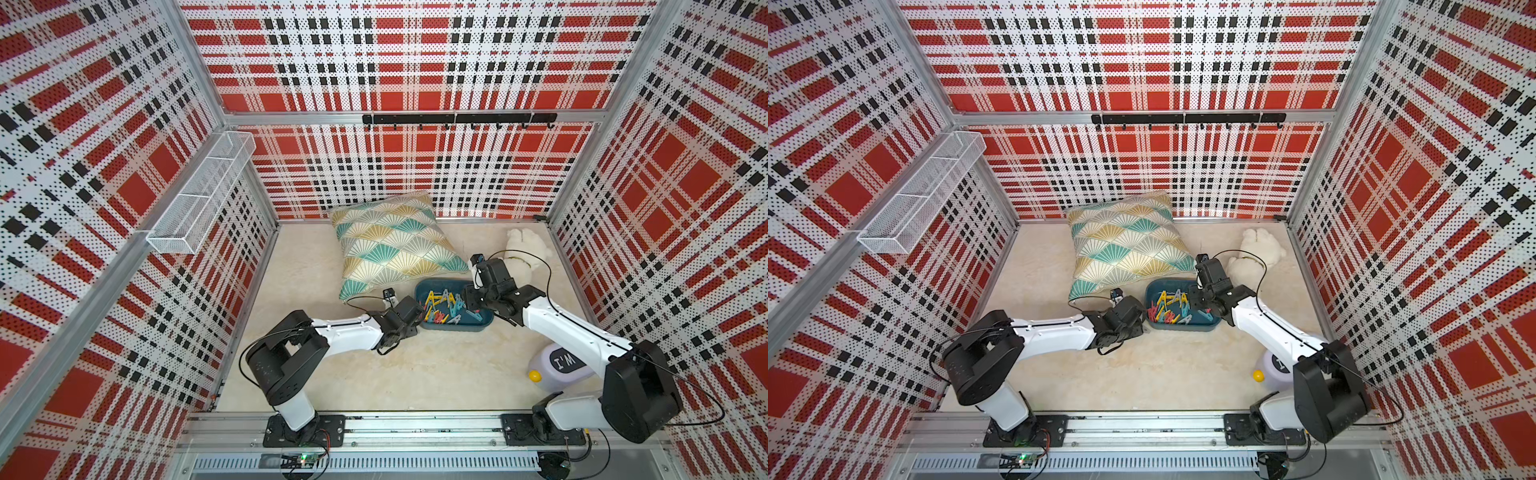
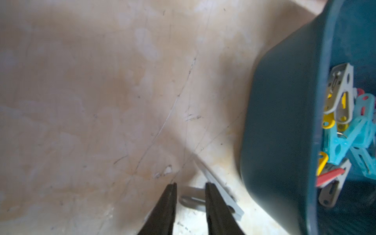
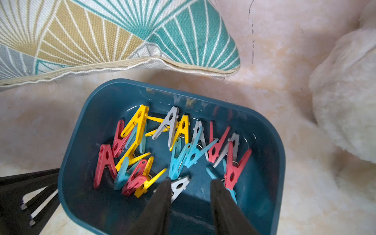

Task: Put the clothespins into the storage box
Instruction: Pick up the clothespin from the center of the board.

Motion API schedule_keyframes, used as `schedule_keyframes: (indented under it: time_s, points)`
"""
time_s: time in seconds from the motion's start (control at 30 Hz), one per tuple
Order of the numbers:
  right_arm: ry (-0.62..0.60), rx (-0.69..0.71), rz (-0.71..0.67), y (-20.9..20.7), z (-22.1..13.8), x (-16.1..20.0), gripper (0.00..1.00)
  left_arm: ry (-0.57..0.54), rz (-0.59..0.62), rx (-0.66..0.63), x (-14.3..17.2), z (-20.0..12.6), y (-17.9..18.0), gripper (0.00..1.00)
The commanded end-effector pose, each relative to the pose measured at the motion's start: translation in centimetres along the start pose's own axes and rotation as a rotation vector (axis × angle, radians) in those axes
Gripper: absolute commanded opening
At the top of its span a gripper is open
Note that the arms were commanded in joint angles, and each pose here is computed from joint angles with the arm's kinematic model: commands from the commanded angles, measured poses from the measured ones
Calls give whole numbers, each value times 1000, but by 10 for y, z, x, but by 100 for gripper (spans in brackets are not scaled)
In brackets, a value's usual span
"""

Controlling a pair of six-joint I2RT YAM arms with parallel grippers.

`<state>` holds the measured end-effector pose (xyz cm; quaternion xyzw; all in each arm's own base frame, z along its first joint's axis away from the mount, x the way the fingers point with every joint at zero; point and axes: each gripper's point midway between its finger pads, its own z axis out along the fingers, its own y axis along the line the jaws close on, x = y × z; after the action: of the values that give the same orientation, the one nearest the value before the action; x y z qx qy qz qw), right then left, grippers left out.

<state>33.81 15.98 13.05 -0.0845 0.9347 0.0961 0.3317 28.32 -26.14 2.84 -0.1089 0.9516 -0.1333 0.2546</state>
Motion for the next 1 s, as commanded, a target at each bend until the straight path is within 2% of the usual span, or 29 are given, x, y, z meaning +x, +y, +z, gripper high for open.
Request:
schedule_keyframes:
  time_s: [0.0, 0.23, 0.43, 0.63, 0.7, 0.87, 0.97]
  points:
    - [-30, -11, -13, 3, -9, -4, 39, 2, 52, -42, 3, 1, -2, 31]
    - [-40, -18, -13, 3, -15, -6, 39, -4, 132, -79, 9, -2, 2, 28]
    - [-41, -27, -7, 5, -15, -7, 40, 23, 310, -114, 23, -6, -1, 26]
    - [-41, -23, -5, 5, -16, -8, 40, 90, 431, -64, 44, -19, -13, 25]
    - [-43, -20, -5, 4, -17, -9, 40, 88, 448, -61, 43, -26, -14, 25]
    - [-42, -25, 2, 5, -18, -9, 40, 22, 448, -70, 16, -35, -15, 26]
    - [-39, -27, 5, 5, -18, -8, 40, 37, 511, -64, 14, -30, -16, 27]
